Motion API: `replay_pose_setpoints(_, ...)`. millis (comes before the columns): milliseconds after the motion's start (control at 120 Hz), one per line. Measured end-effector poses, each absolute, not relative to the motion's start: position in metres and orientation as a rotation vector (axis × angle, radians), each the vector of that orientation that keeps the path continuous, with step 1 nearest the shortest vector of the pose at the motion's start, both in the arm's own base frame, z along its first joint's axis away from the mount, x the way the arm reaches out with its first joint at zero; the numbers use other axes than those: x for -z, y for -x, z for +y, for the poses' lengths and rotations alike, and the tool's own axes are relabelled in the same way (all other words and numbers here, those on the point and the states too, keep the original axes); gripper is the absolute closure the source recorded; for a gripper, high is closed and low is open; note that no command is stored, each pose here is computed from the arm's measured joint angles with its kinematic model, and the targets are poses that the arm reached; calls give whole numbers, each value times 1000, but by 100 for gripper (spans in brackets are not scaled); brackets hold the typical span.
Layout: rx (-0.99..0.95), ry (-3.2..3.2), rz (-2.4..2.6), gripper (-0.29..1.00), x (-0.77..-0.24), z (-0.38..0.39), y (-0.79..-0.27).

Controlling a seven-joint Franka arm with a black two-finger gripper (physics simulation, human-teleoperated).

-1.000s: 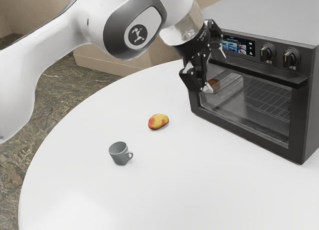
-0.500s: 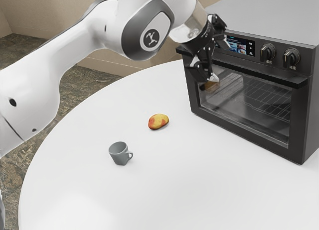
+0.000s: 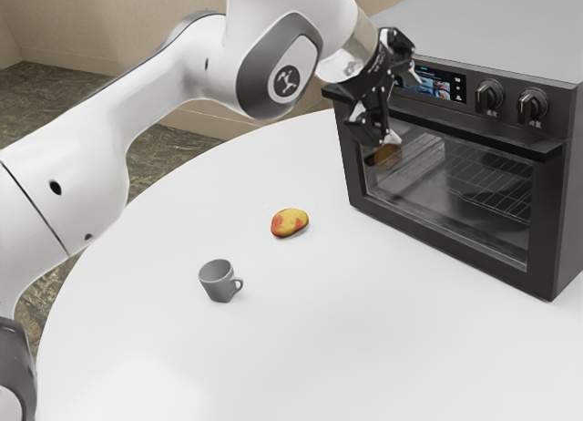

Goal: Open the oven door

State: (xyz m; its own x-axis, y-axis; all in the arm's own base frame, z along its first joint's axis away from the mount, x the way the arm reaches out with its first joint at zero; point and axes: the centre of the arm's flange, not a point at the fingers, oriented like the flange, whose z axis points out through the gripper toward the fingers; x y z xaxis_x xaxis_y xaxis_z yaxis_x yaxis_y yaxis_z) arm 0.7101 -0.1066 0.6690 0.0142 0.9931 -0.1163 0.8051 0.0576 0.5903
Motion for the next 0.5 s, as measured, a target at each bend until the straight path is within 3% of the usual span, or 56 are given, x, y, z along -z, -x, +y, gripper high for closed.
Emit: replay_pose_setpoints(500, -414, -1865, 1919, 0, -601, -96, -719)
